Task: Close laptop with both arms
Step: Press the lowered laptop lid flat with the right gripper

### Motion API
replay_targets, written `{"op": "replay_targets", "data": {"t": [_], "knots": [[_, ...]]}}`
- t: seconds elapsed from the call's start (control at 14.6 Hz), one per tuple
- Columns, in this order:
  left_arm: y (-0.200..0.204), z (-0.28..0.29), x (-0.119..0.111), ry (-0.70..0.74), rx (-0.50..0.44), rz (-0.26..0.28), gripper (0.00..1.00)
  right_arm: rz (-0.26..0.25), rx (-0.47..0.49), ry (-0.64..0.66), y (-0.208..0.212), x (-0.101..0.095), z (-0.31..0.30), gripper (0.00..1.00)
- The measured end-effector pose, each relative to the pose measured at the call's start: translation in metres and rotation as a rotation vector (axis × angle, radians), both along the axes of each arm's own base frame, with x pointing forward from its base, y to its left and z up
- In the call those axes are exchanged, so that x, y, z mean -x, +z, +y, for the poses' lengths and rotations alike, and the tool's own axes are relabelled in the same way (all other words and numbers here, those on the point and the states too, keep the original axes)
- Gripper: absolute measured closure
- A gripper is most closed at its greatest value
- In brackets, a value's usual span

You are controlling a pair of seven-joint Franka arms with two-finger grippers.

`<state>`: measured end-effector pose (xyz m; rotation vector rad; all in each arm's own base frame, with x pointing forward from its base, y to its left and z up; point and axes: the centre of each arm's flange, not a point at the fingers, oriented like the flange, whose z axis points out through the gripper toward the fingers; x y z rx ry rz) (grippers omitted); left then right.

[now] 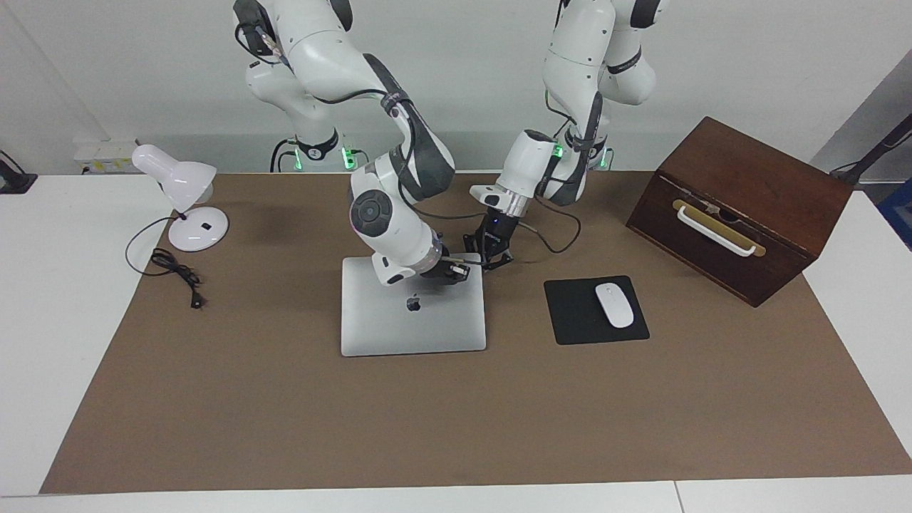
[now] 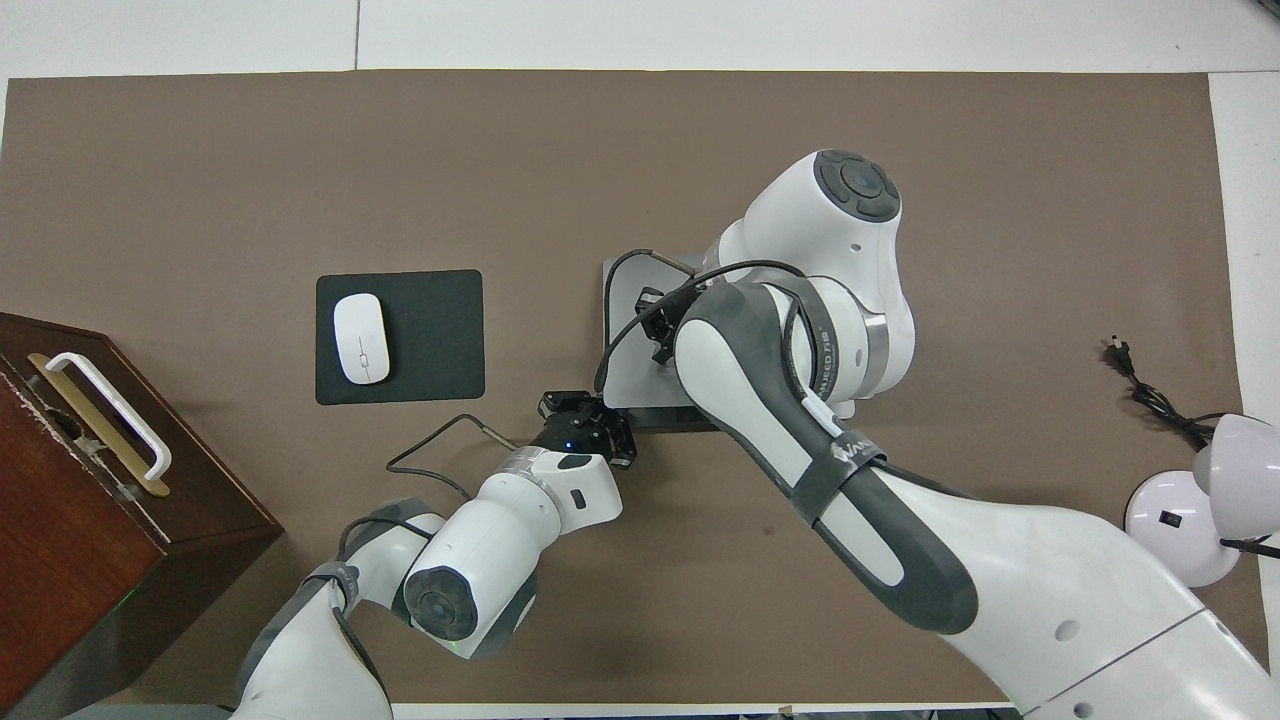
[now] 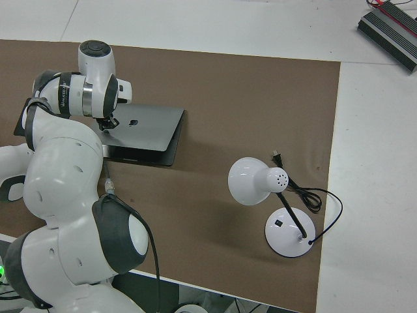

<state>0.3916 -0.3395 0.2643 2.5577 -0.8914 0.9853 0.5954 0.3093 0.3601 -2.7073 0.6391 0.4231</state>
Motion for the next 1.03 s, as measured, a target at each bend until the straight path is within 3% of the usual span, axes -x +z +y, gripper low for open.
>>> {"op": "replay_targets", "data": {"t": [0.34, 1.03], "knots": [[0.000, 0.000, 0.000, 0.000, 0.000, 0.000, 0.99, 0.019, -0.009, -0.072, 0.037, -0.025, -0.045, 0.99], [0.001, 0.004, -0.001, 0.011, 0.000, 0.003, 0.99, 0.028, -0.001, -0.050, 0.021, -0.013, -0.026, 0.99]]}}
